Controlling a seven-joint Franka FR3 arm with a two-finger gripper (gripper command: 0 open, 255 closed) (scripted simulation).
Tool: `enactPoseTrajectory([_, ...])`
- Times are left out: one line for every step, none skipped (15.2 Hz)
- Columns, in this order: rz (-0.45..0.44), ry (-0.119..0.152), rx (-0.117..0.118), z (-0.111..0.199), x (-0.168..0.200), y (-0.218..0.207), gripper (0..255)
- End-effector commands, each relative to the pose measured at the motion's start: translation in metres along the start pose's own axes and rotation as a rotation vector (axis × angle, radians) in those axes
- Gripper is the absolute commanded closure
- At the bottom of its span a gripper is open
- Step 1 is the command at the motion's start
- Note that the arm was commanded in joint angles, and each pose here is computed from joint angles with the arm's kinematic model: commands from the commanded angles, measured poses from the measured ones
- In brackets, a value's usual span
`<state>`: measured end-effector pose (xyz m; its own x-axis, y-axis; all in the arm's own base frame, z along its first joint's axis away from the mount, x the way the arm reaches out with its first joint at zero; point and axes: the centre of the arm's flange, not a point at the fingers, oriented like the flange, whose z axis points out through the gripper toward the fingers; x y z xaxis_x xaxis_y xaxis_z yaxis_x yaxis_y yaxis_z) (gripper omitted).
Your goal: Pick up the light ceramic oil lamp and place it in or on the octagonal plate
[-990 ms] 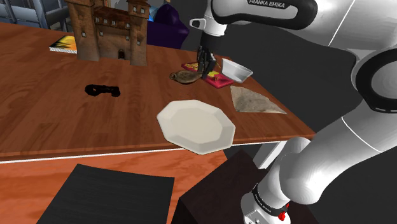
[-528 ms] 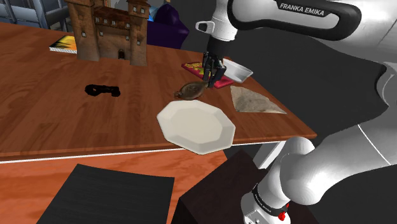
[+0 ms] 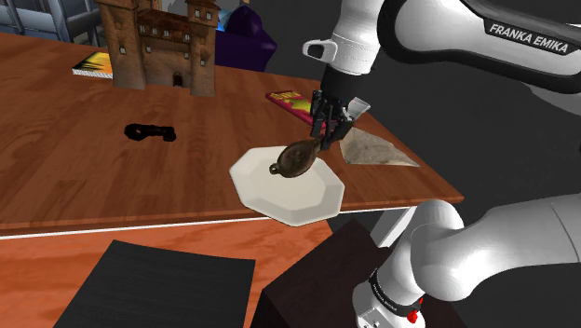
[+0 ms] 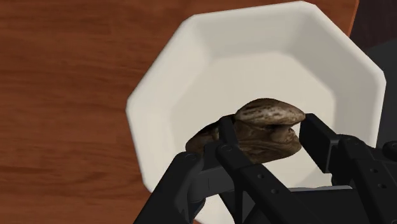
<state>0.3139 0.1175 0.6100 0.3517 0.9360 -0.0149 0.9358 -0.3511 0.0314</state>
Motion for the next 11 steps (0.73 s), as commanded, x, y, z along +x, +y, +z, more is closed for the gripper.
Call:
enactPoseTrajectory([0.000, -0.001, 0.000, 0.003, 0.002, -0.010, 255])
enactPoseTrajectory([0.000, -0.001, 0.000, 0.008, 0.002, -0.010, 255])
enactPoseTrajectory([0.000, -0.001, 0.000, 0.013, 0.002, -0.010, 255])
enactPoseTrajectory([0.000, -0.001, 0.000, 0.019, 0.002, -0.010, 255])
enactPoseTrajectory([0.000, -0.001, 0.000, 0.024, 0.002, -0.010, 255])
enactPoseTrajectory([0.000, -0.001, 0.000, 0.029, 0.002, -0.010, 255])
enactPoseTrajectory([0.000, -0.001, 0.000, 0.035, 0.002, -0.011, 255])
enactPoseTrajectory([0.000, -0.001, 0.000, 0.040, 0.002, -0.011, 255])
enactPoseTrajectory([0.000, -0.001, 0.000, 0.045, 0.003, -0.011, 255])
enactPoseTrajectory([0.000, -0.001, 0.000, 0.050, 0.003, -0.011, 255])
enactPoseTrajectory([0.000, -0.001, 0.000, 0.056, 0.003, -0.011, 255])
